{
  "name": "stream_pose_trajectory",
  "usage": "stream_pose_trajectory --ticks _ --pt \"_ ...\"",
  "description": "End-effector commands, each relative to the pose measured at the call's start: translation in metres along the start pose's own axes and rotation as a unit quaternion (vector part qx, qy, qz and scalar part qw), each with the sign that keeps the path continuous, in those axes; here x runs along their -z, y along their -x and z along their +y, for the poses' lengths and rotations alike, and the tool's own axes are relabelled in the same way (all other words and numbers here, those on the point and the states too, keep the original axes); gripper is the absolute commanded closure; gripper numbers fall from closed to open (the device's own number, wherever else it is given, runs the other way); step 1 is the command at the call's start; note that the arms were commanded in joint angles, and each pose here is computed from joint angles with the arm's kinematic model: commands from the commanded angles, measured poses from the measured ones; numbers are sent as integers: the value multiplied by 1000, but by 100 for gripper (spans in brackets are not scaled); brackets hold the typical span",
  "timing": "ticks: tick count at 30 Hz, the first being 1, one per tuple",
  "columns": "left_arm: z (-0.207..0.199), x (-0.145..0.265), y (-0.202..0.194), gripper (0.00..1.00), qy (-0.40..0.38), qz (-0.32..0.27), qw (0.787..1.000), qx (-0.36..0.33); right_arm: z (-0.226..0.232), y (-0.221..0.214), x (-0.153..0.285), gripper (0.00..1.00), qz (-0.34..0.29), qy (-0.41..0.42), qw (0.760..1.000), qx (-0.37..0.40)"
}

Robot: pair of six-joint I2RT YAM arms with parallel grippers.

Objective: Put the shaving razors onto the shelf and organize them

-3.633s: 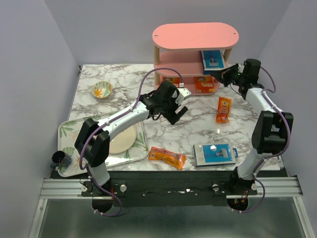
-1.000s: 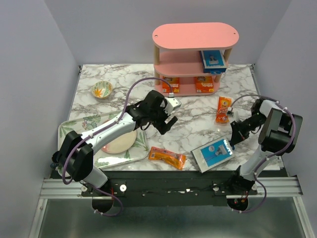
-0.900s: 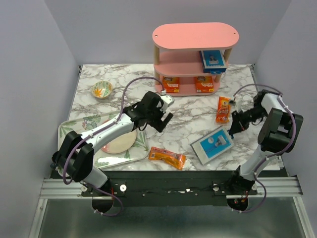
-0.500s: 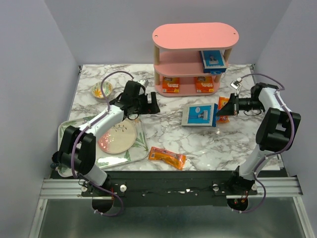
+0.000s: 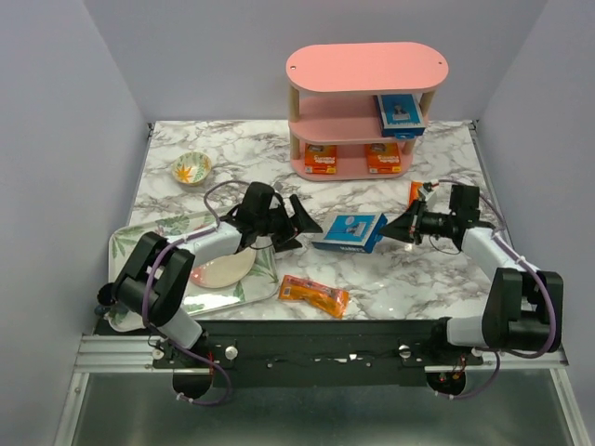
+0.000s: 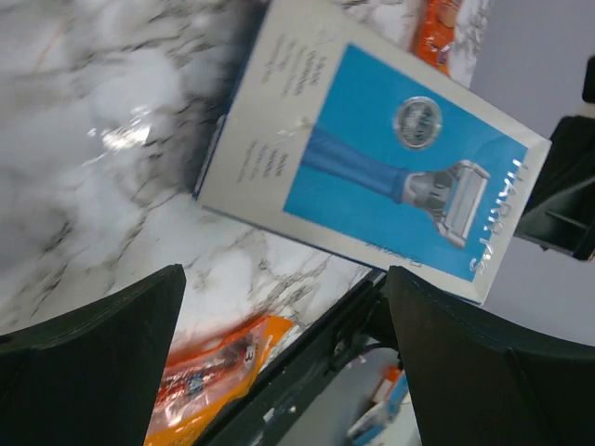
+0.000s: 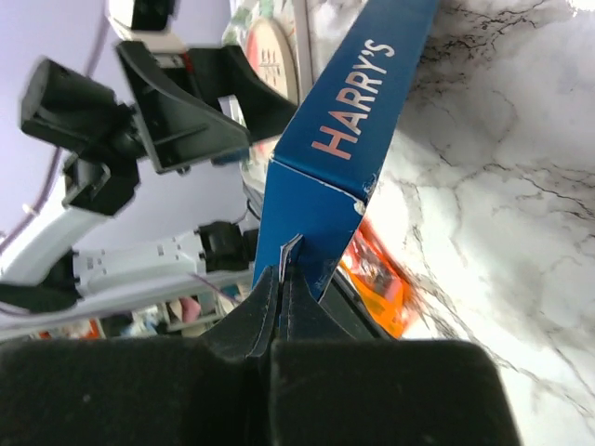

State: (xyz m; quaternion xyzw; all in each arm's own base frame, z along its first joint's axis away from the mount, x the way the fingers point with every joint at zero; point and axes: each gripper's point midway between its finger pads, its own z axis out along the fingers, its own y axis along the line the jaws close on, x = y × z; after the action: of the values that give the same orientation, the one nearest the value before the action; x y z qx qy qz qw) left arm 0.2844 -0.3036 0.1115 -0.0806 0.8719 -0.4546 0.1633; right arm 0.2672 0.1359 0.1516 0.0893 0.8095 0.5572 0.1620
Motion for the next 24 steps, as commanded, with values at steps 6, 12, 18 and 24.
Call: stream_pose_trajectory --ticks 6,12,18,24 --pt "-23 7 -16 1 -28 -2 987 161 -17 20 -33 97 -111 -44 992 -33" --pt "-39 -30 -38 2 -17 52 975 213 -32 4 -39 97 -99 -68 990 -78" --pt "-37 -47 -55 2 0 71 969 235 -24 -2 -41 99 -96 -76 990 -75" --pt "-53 -61 -44 3 -32 74 971 225 -19 -25 -53 98 -68 -78 992 -76"
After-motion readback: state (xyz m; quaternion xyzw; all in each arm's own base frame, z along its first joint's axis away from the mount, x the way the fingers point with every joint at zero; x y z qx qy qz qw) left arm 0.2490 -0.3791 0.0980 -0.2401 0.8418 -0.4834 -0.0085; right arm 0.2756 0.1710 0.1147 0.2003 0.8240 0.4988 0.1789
